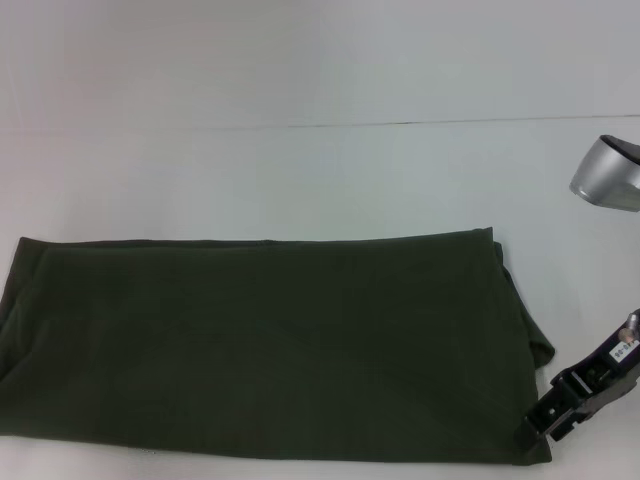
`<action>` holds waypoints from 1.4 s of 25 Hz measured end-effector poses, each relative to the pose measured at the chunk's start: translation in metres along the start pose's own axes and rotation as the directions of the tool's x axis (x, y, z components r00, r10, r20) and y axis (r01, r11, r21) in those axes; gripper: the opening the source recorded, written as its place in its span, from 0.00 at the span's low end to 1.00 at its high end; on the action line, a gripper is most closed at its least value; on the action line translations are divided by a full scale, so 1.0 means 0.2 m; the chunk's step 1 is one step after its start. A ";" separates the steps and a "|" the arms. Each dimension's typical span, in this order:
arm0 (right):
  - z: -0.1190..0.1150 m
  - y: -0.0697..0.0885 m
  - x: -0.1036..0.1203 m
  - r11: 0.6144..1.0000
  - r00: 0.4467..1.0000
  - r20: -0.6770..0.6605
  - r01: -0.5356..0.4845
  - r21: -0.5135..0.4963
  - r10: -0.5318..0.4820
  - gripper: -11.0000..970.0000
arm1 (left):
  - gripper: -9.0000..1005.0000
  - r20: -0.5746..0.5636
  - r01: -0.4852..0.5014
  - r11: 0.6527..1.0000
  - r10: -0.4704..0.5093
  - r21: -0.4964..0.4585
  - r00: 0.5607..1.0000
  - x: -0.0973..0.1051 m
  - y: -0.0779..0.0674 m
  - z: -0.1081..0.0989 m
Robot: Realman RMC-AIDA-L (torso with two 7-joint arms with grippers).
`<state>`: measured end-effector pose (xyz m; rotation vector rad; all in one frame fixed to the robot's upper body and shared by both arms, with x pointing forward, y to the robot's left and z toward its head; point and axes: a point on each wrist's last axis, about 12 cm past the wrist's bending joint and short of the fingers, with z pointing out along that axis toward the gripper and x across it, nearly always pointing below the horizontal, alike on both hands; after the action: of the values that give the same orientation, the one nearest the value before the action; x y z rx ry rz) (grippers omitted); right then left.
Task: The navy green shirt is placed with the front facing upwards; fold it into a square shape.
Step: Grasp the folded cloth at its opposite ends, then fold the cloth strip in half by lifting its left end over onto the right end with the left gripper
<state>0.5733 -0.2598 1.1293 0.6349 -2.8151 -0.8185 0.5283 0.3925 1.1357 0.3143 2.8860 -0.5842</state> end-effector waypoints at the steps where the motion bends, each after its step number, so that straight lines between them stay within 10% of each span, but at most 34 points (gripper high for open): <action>1: -0.01 0.00 0.00 1.000 1.000 -0.001 -0.003 -0.002 0.003 0.59 | 0.04 0.002 0.003 1.000 -0.003 -0.003 1.000 0.00 0.00 0.00; 6: -0.08 -0.01 0.01 1.000 0.999 0.038 -0.004 -0.028 0.005 0.77 | 0.04 0.016 0.020 1.000 -0.019 -0.017 1.000 -0.01 0.01 0.00; 21: -0.29 -0.07 0.05 0.983 0.934 0.356 0.088 -0.160 -0.026 0.81 | 0.19 0.150 0.133 0.987 -0.119 -0.087 0.981 -0.01 0.06 -0.09; 29: -0.24 -0.10 0.10 0.864 0.660 0.750 0.404 -0.301 -0.048 0.80 | 0.55 0.397 0.093 0.995 -0.093 0.020 0.913 -0.05 0.08 -0.10; 32: -0.14 -0.09 0.11 0.825 0.464 0.881 0.531 -0.192 -0.094 0.80 | 0.70 0.447 -0.018 0.998 -0.012 0.063 0.894 -0.07 0.06 -0.06; 35: -0.08 -0.07 0.10 0.820 0.407 0.902 0.560 -0.121 -0.145 0.80 | 0.84 0.490 -0.167 0.985 0.123 0.048 0.863 -0.08 0.02 -0.03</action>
<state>0.5652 -0.2867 1.1350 0.9943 -3.0814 -2.3818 0.5448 0.3956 1.1430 0.3371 2.3337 -0.6559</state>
